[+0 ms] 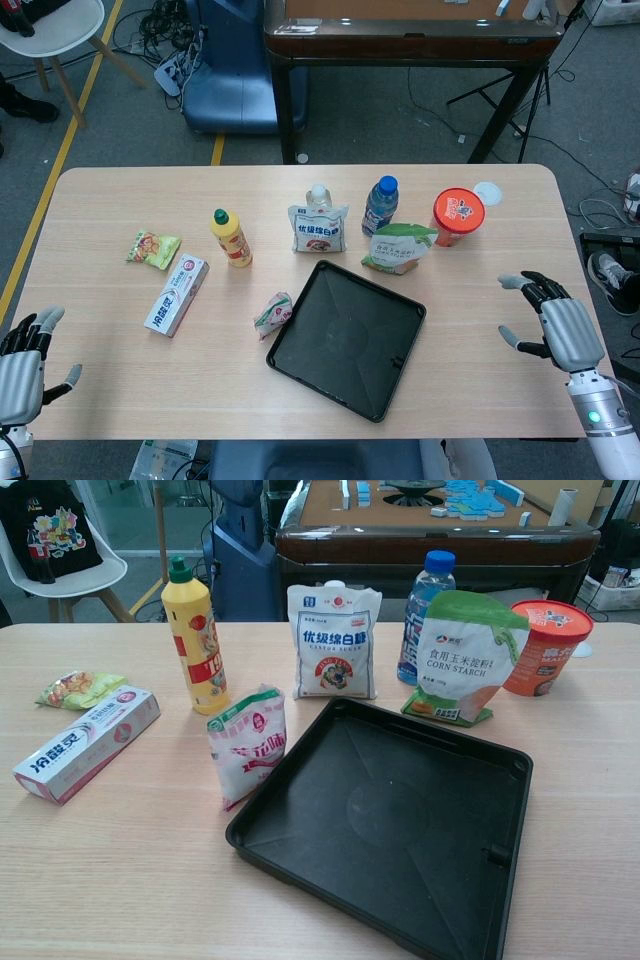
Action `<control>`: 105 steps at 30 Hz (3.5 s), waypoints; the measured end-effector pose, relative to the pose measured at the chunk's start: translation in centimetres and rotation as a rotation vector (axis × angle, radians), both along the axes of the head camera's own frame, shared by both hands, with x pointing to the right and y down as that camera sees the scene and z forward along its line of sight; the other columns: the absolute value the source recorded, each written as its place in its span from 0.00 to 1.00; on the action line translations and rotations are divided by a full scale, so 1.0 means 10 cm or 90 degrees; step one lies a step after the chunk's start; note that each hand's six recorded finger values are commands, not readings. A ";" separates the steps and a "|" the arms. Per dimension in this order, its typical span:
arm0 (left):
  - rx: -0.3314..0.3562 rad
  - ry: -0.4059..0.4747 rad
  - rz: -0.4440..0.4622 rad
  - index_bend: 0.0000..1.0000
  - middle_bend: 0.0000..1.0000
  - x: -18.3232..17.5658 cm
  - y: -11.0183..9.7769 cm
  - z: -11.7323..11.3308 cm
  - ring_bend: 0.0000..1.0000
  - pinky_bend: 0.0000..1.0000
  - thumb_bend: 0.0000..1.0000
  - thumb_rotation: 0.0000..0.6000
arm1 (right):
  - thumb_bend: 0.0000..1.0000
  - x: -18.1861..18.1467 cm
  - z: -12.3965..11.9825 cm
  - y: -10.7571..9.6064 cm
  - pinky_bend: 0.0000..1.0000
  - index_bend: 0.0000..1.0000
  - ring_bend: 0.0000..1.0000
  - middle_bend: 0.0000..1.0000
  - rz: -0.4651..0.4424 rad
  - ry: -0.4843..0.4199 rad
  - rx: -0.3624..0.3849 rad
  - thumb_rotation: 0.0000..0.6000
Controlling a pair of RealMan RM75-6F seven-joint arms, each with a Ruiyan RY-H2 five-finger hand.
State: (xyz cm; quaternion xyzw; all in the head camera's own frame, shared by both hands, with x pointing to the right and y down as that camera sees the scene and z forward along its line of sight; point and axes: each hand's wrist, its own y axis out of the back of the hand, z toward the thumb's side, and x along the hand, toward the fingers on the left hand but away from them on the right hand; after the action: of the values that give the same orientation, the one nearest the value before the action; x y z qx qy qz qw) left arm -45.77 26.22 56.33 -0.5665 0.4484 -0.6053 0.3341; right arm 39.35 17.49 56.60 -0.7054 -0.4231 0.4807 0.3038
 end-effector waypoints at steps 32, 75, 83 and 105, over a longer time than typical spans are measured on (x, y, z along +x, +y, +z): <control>-0.141 0.317 0.087 0.13 0.15 0.81 -0.44 0.45 0.14 0.15 0.22 1.00 | 0.24 0.14 -0.38 -0.23 0.20 0.25 0.16 0.32 0.067 0.005 0.082 1.00; -0.303 0.448 0.126 0.11 0.17 2.41 -0.91 1.79 0.17 0.19 0.22 1.00 | 0.24 0.33 -0.34 -0.14 0.20 0.25 0.16 0.32 0.096 0.026 0.060 1.00; -0.311 0.466 0.105 0.11 0.19 2.50 -0.90 1.92 0.19 0.20 0.22 1.00 | 0.24 0.37 -0.34 -0.13 0.20 0.25 0.16 0.32 0.103 0.030 0.057 1.00; -0.298 0.505 0.072 0.14 0.23 2.57 -0.89 2.11 0.22 0.23 0.22 1.00 | 0.24 0.38 -0.35 -0.12 0.20 0.25 0.16 0.32 0.109 0.037 0.053 1.00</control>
State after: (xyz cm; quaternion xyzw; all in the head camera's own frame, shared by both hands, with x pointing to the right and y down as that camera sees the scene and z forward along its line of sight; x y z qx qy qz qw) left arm -20.06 17.31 77.39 -0.8380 0.3611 -0.4079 0.0322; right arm 43.19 16.33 53.07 -0.6392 -0.4925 0.5072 0.3026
